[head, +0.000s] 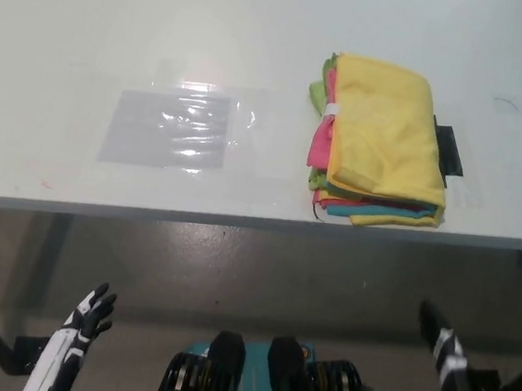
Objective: A stack of folded microfibre clothes with a single fold is kept infront of the robot. the robot uses its right hand to grab one end of the clothes and pulla it away from the other end to unfold
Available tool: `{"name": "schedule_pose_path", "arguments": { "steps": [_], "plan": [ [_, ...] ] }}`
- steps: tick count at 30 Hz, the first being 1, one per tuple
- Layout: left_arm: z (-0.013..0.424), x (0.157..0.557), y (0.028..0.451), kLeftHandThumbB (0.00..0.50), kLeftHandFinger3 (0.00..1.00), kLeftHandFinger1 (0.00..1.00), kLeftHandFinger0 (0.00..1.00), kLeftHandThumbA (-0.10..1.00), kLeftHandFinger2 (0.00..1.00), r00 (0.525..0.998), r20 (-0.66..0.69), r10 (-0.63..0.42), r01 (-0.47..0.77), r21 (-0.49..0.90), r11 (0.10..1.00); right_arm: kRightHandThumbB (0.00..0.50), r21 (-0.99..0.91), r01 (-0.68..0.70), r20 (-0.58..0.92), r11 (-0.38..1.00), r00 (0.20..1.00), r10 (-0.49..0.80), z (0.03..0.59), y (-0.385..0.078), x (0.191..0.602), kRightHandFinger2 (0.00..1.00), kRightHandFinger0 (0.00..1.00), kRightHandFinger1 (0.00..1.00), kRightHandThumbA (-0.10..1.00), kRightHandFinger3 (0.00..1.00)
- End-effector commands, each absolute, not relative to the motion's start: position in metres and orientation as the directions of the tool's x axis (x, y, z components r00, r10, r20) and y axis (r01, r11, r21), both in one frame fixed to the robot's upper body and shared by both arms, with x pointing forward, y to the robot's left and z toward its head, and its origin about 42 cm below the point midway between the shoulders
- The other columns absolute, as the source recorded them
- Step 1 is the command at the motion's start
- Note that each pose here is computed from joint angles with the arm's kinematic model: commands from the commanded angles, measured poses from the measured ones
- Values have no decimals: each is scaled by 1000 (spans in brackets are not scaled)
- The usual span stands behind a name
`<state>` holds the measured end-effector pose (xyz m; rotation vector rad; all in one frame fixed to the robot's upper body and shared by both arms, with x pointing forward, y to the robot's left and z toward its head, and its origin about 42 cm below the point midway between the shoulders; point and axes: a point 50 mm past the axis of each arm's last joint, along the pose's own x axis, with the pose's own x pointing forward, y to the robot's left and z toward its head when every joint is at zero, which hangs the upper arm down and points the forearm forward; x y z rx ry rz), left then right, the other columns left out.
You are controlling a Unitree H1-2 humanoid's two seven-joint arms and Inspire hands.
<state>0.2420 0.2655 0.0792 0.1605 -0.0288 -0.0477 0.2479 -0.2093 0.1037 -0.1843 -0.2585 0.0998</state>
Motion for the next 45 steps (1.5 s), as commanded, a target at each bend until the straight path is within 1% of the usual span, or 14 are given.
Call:
{"name": "schedule_pose_path", "arguments": {
  "steps": [1,5,8,12,13,15,17,20,25,30,32,37,40,45],
  "plan": [
    [97,253,257,338,1000,1000,1000,933,1000,992,106,-65,50,138,989,135,-232,-20,353,973,930,103,140,-202,274,1000,1000,1000,951,1000],
    [105,264,250,321,1000,1000,1000,940,1000,990,125,-70,51,143,988,128,-225,-6,376,974,922,92,162,-190,307,1000,1000,1000,896,1000],
    [110,269,249,335,1000,1000,1000,934,1000,988,138,-67,47,147,988,109,-226,-10,397,974,912,102,172,-181,322,1000,1000,1000,866,1000],
    [109,272,248,326,1000,1000,1000,912,1000,988,138,-64,43,156,987,118,-271,1,414,963,903,116,191,-171,337,1000,1000,1000,846,1000],
    [108,273,247,303,1000,1000,1000,905,1000,989,133,-69,47,161,986,126,-307,17,423,952,898,120,200,-167,345,1000,1000,1000,846,1000],
    [107,275,245,297,1000,1000,1000,900,1000,989,127,-78,57,160,985,137,-339,30,413,940,903,120,208,-164,351,1000,1000,1000,848,1000],
    [106,276,244,305,1000,1000,1000,901,1000,988,125,-88,67,157,985,157,-382,40,386,923,915,120,218,-155,366,1000,1000,1000,838,1000],
    [103,277,243,296,1000,1000,1000,903,1000,989,121,-89,67,173,983,157,-439,36,351,898,927,135,220,-149,381,1000,1000,1000,866,1000],
    [100,278,244,302,1000,1000,1000,891,1000,989,117,-91,68,185,980,216,-473,34,282,880,952,115,224,-139,420,1000,1000,1000,881,1000],
    [96,277,245,320,1000,1000,1000,893,1000,989,111,-94,71,196,978,202,-588,77,287,805,950,119,229,-135,449,1000,1000,1000,891,1000],
    [96,274,245,306,1000,1000,1000,881,1000,989,110,-98,74,202,977,213,-644,105,289,758,950,114,232,-132,463,1000,1000,1000,871,1000],
    [93,271,245,320,1000,1000,1000,881,1000,990,91,-105,85,198,976,230,-750,112,251,652,960,123,237,-129,482,1000,1000,1000,911,1000],
    [90,268,245,320,1000,1000,1000,897,1000,990,83,-112,92,213,973,254,-764,106,230,637,966,116,239,-133,491,1000,1000,1000,883,1000],
    [92,269,245,333,1000,1000,1000,881,1000,989,87,-119,99,211,973,293,-775,101,214,624,971,110,248,-137,501,1000,1000,1000,960,1000]
  ]
}}
